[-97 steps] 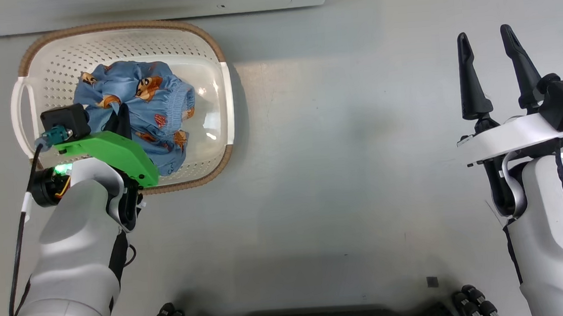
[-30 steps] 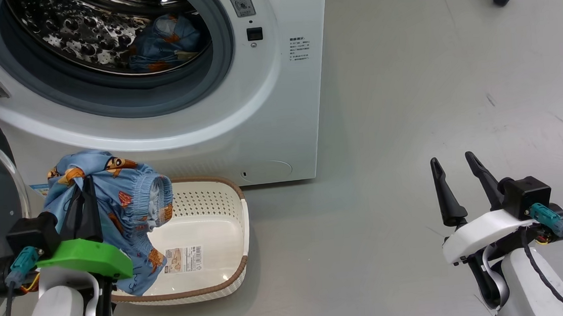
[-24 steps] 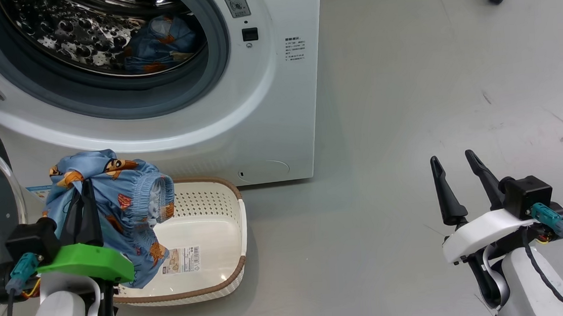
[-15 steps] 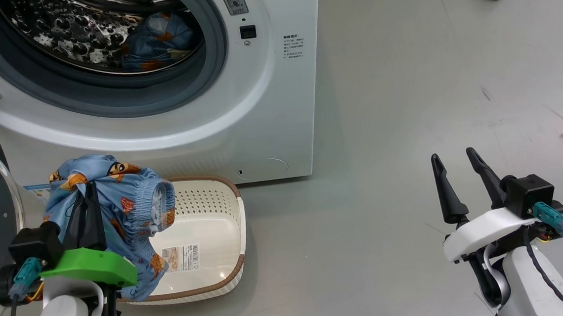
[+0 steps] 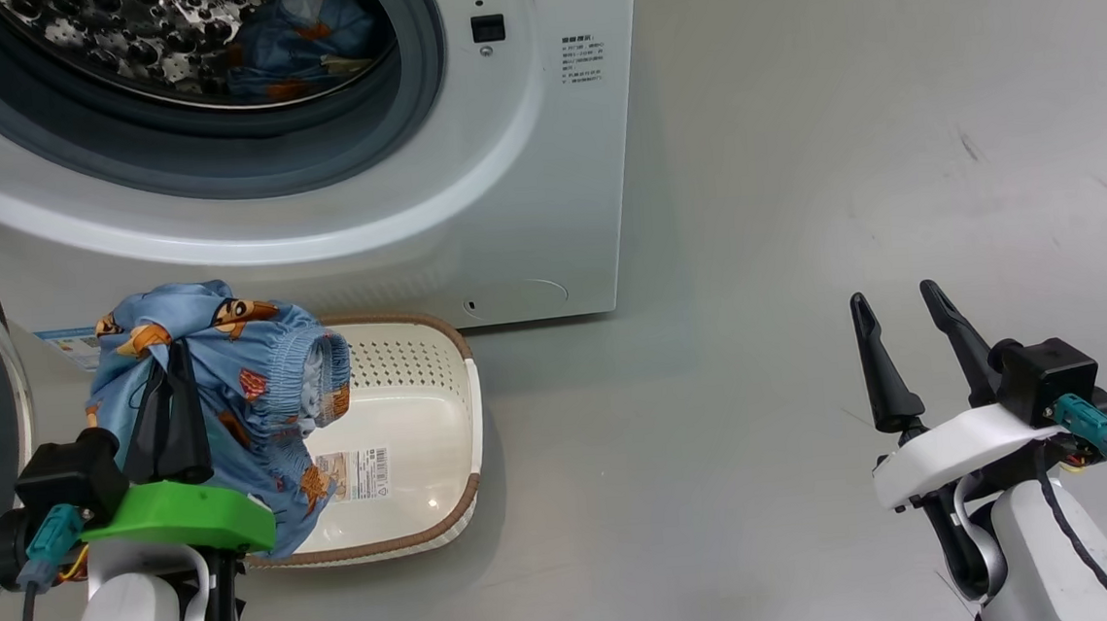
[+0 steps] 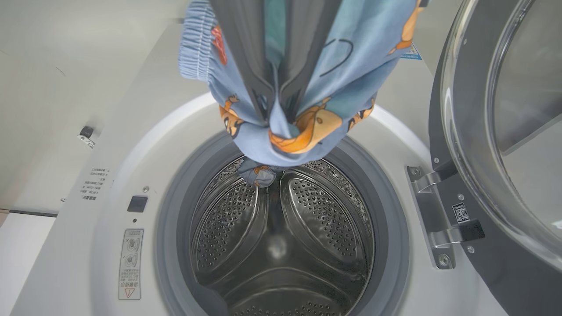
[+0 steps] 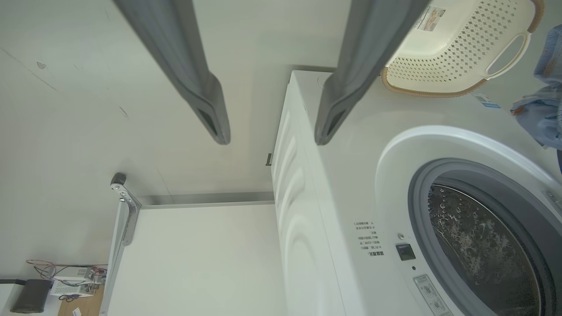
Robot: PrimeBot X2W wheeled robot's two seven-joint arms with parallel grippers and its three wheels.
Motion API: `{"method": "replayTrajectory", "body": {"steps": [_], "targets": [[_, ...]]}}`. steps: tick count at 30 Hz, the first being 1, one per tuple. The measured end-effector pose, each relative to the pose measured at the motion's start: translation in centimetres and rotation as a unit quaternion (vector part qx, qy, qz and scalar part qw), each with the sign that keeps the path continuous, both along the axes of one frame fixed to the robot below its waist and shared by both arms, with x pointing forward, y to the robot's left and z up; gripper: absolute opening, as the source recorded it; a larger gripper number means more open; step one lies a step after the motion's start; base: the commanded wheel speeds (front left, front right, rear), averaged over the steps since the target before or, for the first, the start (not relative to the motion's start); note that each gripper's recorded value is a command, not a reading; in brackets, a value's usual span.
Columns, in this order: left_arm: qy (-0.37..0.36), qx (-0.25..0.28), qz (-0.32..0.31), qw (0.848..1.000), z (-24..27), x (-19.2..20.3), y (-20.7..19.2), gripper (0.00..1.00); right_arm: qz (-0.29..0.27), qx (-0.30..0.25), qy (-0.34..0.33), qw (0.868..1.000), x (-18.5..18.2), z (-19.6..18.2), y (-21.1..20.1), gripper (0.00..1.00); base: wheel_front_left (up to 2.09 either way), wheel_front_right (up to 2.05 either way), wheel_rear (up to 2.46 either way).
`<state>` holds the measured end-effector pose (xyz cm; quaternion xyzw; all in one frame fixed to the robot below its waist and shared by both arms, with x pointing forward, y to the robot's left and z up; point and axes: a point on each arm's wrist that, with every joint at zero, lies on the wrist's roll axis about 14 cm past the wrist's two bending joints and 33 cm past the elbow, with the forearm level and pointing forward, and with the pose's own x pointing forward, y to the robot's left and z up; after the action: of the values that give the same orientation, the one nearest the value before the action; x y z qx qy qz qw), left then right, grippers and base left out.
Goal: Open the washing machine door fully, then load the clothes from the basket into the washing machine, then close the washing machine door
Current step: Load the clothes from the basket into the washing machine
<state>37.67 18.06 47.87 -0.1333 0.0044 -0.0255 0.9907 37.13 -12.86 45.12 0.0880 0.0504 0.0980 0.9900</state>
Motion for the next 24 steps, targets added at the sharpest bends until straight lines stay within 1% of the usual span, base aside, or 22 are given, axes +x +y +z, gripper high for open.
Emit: {"method": "replayTrajectory", "body": {"steps": [8,19,22,24], "targets": [[0.011,-0.003,0.002,1.000,-0.9,1.2,-0.1,0.00,0.000,0.001,0.023,1.000,0.6,-1.6,0.0,1.00,0.00,0.00,0.00],[-0.007,-0.001,0.009,1.000,-0.6,5.7,0.2,0.00,0.000,0.003,0.042,0.999,2.7,-3.4,0.0,1.00,0.00,0.00,0.00],[-0.017,0.002,0.020,1.000,-0.3,7.1,1.1,0.00,-0.002,0.002,0.047,0.999,3.2,-3.9,-0.1,1.00,0.00,0.00,0.00],[-0.021,0.009,0.017,1.000,-0.2,7.8,1.2,0.00,-0.006,0.002,0.048,0.999,3.4,-4.0,-0.3,1.00,0.00,0.00,0.00]]}}
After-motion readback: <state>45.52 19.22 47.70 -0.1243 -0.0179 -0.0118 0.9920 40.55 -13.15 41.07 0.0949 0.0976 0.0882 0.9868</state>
